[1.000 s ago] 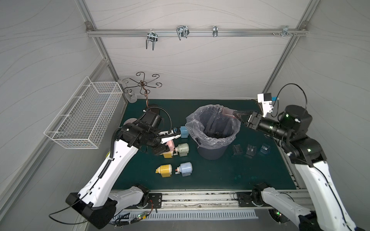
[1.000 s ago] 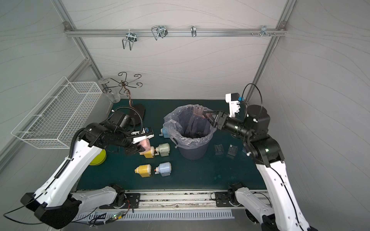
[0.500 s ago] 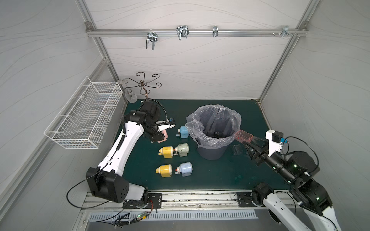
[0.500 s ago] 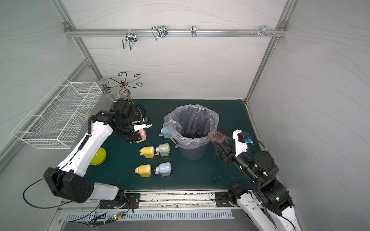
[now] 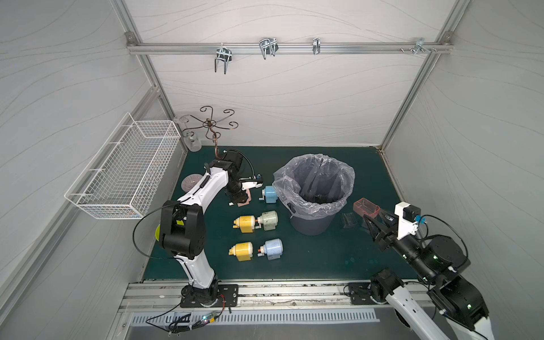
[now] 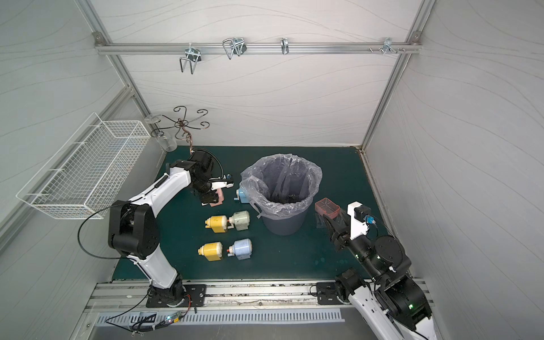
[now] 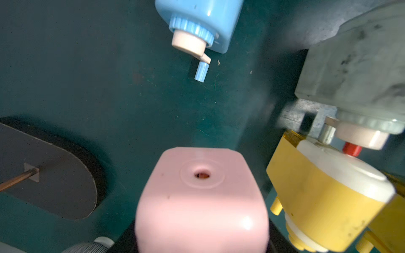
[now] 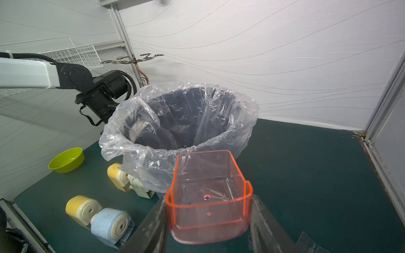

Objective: Take out the pencil sharpener tray and clean the shavings
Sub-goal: Place the pencil sharpener at the center of the board.

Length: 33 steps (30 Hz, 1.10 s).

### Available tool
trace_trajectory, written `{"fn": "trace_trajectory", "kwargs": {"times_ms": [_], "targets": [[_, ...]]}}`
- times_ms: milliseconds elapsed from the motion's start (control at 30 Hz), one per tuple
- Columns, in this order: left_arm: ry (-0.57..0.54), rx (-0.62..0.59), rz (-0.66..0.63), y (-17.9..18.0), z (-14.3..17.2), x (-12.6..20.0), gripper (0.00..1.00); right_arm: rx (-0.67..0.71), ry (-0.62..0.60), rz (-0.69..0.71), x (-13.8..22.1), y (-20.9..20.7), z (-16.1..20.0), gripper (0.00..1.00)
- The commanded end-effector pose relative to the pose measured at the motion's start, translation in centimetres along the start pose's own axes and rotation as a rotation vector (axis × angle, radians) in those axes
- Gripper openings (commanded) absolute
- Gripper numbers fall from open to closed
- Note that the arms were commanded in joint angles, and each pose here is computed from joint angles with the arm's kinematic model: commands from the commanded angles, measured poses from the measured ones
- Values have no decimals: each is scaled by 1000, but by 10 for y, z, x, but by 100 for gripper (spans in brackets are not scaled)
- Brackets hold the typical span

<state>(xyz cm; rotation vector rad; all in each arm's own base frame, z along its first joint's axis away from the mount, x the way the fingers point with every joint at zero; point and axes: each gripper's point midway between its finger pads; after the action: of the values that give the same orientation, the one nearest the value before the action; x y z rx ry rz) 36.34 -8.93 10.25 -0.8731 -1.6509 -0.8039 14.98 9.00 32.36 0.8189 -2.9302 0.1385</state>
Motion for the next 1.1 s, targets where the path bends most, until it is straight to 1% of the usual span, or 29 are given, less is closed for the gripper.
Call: {"fn": "trace_trajectory", "kwargs": {"times_ms": [0,200,367,433,500,600,733,767,800,833,867,900,1000,1067], "targets": [[-36,-33,-2,8,-12,-1,18,-12,0,-9,4,2,0,0],[-10,-30,21,6,-13,-22,23,-6,7,-12,8,2,3,0],[8,-25,13,8,-13,-38,30,-40,11,-19,9,4,3,0],[19,-27,28,4,-12,-44,32,-69,16,-22,10,4,4,0],[30,-20,18,4,-11,-51,37,-109,20,-32,10,6,6,0],[52,-15,-12,8,-7,-59,47,-144,22,-35,11,7,9,0],[56,-17,-31,11,-6,-62,53,-145,28,-30,12,6,12,0],[57,15,-35,12,-6,-61,53,-146,33,-24,11,5,14,0],[56,21,-38,13,-7,-62,55,-152,40,-17,11,4,16,0],[50,27,-47,14,-9,-61,59,-165,49,-2,10,2,20,0],[49,32,-51,15,-10,-61,95,-176,55,10,11,0,22,0],[49,35,-50,15,-10,-61,100,-188,62,20,10,-1,25,0],[46,32,-58,14,-12,-61,100,-216,86,46,8,-5,33,0],[39,32,-77,14,-15,-58,100,-247,137,96,7,-12,42,0]]}}
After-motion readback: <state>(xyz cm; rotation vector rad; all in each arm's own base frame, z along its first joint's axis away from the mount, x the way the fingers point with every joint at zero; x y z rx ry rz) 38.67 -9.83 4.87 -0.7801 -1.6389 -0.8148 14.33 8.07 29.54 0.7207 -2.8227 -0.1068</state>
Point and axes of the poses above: each gripper's point midway between its finger pads, its own x axis back along the fingers, its own y axis along the line the jaws close on, z = x × y, and after that the axes turned 10 degrees about x, right-handed
